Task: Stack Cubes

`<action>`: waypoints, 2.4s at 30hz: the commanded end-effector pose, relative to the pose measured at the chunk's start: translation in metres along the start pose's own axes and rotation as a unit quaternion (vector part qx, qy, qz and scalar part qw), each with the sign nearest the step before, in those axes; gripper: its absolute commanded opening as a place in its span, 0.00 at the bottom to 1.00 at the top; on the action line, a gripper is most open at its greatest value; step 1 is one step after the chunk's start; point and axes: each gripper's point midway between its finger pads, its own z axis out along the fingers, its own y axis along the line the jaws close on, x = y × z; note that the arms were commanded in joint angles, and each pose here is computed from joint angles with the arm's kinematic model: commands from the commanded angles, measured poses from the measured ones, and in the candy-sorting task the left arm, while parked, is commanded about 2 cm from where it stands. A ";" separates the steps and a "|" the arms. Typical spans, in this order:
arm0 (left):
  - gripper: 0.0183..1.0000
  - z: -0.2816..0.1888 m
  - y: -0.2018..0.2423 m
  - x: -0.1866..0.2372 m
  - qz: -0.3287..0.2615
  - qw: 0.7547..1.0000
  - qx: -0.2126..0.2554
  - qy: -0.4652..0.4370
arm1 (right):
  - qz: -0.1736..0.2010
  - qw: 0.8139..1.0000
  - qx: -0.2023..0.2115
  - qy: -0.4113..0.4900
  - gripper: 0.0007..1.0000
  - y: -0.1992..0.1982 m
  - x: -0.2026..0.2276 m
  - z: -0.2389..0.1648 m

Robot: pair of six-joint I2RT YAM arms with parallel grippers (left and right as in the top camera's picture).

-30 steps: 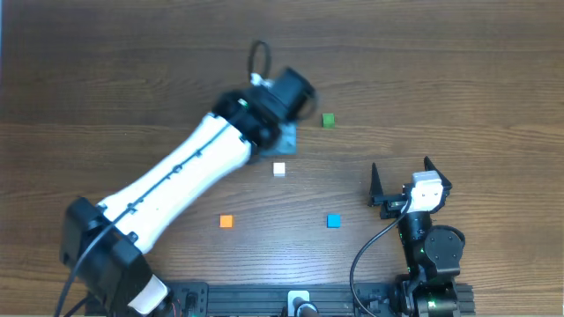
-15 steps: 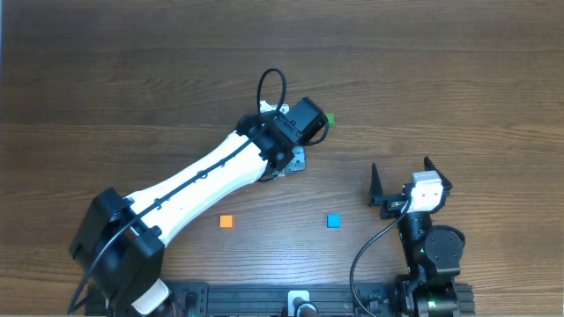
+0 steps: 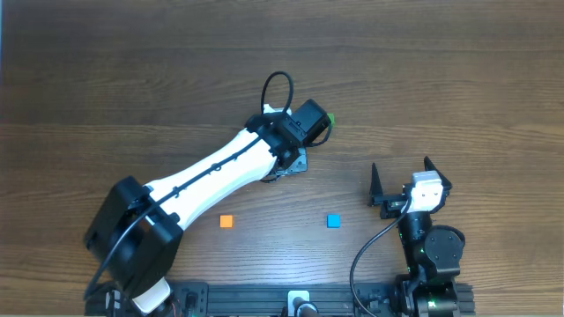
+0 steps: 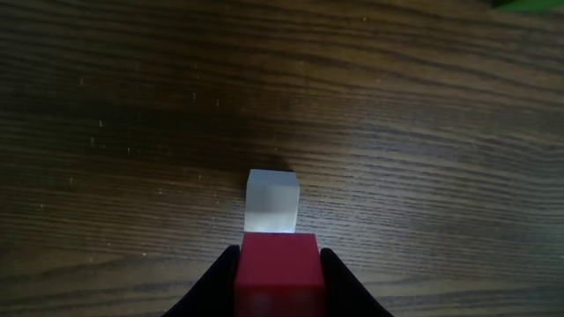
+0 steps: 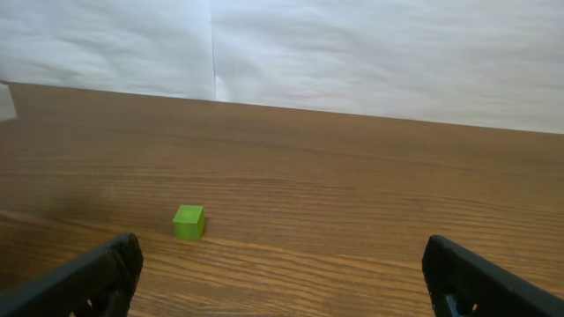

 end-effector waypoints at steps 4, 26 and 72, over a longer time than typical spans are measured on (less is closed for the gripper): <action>0.02 0.021 0.003 0.009 0.001 1.000 -0.023 0.017 | 0.001 1.000 -0.002 0.000 0.99 0.000 0.002 0.000; 0.02 0.031 0.003 0.007 0.022 1.000 -0.016 0.008 | 0.001 1.000 -0.002 0.000 0.99 0.000 0.002 0.000; 0.02 0.038 0.006 0.001 0.013 1.000 -0.010 0.000 | 0.001 1.000 -0.002 0.000 0.99 0.000 0.002 0.000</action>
